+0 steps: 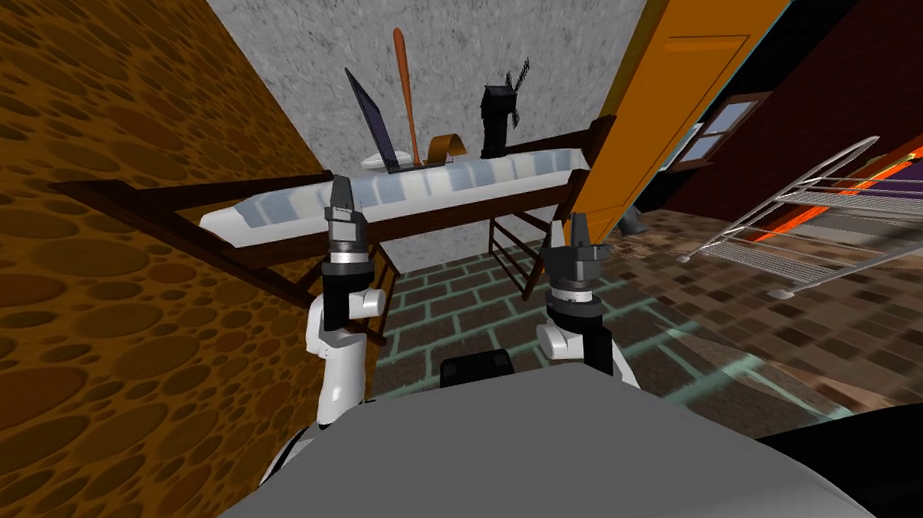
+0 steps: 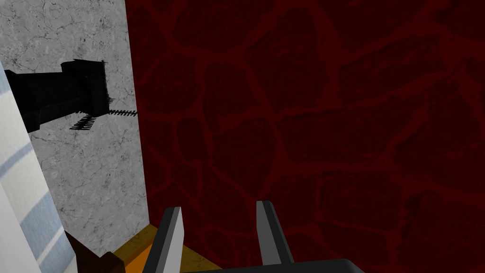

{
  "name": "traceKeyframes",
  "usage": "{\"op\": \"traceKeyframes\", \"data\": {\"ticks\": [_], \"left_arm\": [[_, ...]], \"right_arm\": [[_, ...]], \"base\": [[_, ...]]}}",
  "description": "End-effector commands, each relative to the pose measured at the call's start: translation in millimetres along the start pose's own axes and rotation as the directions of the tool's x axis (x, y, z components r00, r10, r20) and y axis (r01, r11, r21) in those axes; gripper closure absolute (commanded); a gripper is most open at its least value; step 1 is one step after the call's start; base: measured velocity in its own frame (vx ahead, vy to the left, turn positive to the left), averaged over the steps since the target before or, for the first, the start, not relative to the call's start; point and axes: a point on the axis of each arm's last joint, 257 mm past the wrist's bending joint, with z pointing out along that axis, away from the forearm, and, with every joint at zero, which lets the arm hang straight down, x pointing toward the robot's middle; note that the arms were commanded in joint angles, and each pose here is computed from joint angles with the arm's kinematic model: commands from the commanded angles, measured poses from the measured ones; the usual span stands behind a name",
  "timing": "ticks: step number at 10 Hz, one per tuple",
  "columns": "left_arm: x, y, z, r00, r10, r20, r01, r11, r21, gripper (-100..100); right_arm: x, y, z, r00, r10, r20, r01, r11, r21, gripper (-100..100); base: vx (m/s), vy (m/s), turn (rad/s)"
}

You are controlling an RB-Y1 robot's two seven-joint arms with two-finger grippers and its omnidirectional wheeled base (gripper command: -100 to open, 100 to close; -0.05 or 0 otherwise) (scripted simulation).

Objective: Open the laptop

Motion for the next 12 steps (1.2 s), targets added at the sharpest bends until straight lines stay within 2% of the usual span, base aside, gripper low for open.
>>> {"op": "traceKeyframes", "data": {"ticks": [1,2,3,5,6,8,9,11,12], "left_arm": [[-1.2,-0.4,22.4,0.9999,0.017,-0.002,-0.017,0.9999,0.001,-100],[-1.9,-3.1,24.7,0.9999,0.016,0.001,-0.016,0.9998,0.009,-100],[0.0,8.1,34.3,0.9993,0.035,-0.012,-0.036,0.9992,-0.020,-100],[-3.3,-3.6,47.3,0.9995,0.032,-0.001,-0.032,0.9995,0.006,-100],[-1.4,9.4,56.5,0.9986,0.050,-0.015,-0.051,0.9983,-0.029,-100],[-5.3,-4.4,70.3,0.9989,0.046,-0.002,-0.046,0.9989,-0.001,-100],[-3.5,10.2,78.6,0.9978,0.064,-0.017,-0.064,0.9971,-0.041,-100],[-8.1,-5.6,93.5,0.9982,0.059,-0.002,-0.059,0.9982,-0.012,-100],[-6.7,9.4,103.2,0.9971,0.074,-0.018,-0.075,0.9956,-0.057,-100]], "right_arm": [[0.0,0.0,0.0,1.000,0.000,0.000,0.000,1.000,0.000,0],[0.0,0.0,0.0,1.000,0.000,0.000,0.000,1.000,0.000,0],[0.0,0.0,0.0,1.000,0.000,0.000,0.000,1.000,0.000,0],[0.0,0.0,0.0,1.000,0.000,0.000,0.000,1.000,0.000,0],[0.0,0.0,0.0,1.000,0.000,0.000,0.000,1.000,0.000,0],[0.0,0.0,0.0,1.000,0.000,0.000,0.000,1.000,0.000,0],[0.0,0.0,0.0,1.000,0.000,0.000,0.000,1.000,0.000,0],[0.0,0.0,0.0,1.000,0.000,0.000,0.000,1.000,0.000,0],[0.0,0.0,0.0,1.000,0.000,0.000,0.000,1.000,0.000,0]], "base": [[-0.004,-0.045,0.015],[0.000,-0.019,-0.001],[0.005,-0.039,0.020],[0.002,-0.031,0.010],[-0.001,-0.037,0.021],[0.004,-0.030,0.010],[0.006,-0.030,0.024],[0.010,-0.028,0.008],[0.010,-0.029,0.031]]}}
